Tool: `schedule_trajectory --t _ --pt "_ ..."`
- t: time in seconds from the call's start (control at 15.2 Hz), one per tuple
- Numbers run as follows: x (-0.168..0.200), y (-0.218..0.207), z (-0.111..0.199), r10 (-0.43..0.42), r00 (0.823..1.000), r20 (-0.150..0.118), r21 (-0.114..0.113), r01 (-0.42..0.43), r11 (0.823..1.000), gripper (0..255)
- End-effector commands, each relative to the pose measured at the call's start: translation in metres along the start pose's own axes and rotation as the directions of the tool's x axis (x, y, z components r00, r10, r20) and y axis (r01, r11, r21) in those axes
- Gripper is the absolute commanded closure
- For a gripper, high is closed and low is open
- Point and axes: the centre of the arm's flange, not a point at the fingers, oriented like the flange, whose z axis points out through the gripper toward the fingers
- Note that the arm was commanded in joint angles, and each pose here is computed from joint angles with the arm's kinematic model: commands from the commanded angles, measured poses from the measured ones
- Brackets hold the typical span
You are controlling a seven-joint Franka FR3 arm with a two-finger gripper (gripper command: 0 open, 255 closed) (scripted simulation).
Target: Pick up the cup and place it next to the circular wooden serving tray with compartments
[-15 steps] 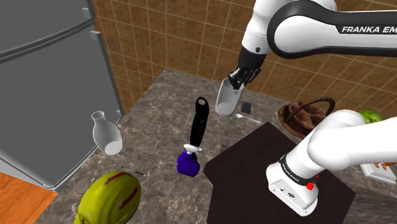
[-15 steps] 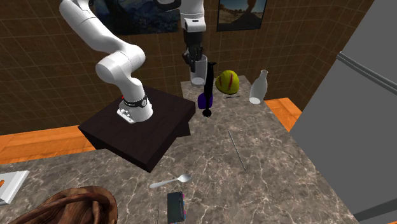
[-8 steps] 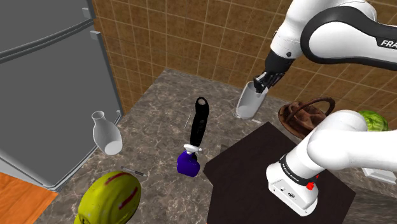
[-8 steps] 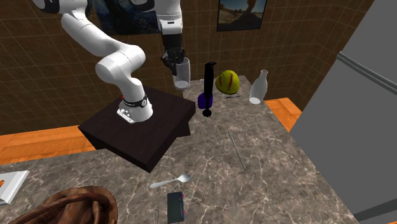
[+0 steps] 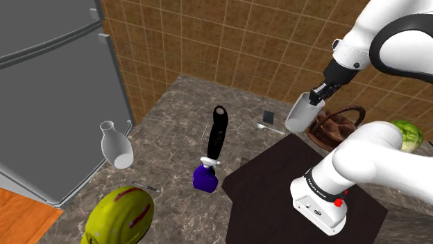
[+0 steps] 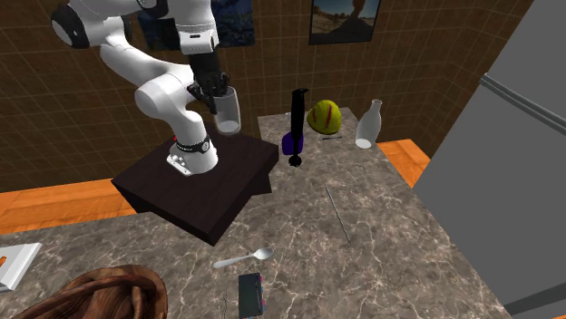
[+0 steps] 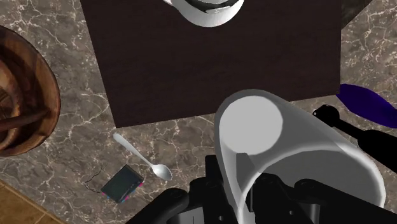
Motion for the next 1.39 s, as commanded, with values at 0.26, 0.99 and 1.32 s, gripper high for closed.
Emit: schedule_trajectory --t 0.26,0.99,1.32 --pt "-0.045 0.063 0.003 -0.002 1.000 0.001 -0.001 0.002 1.000 255" --pt "-0.128 0.182 0.004 -0.002 1.000 0.001 -0.001 0.002 1.000 255" --pt "-0.166 0.236 0.004 -0.002 1.000 0.001 -0.001 0.002 1.000 255"
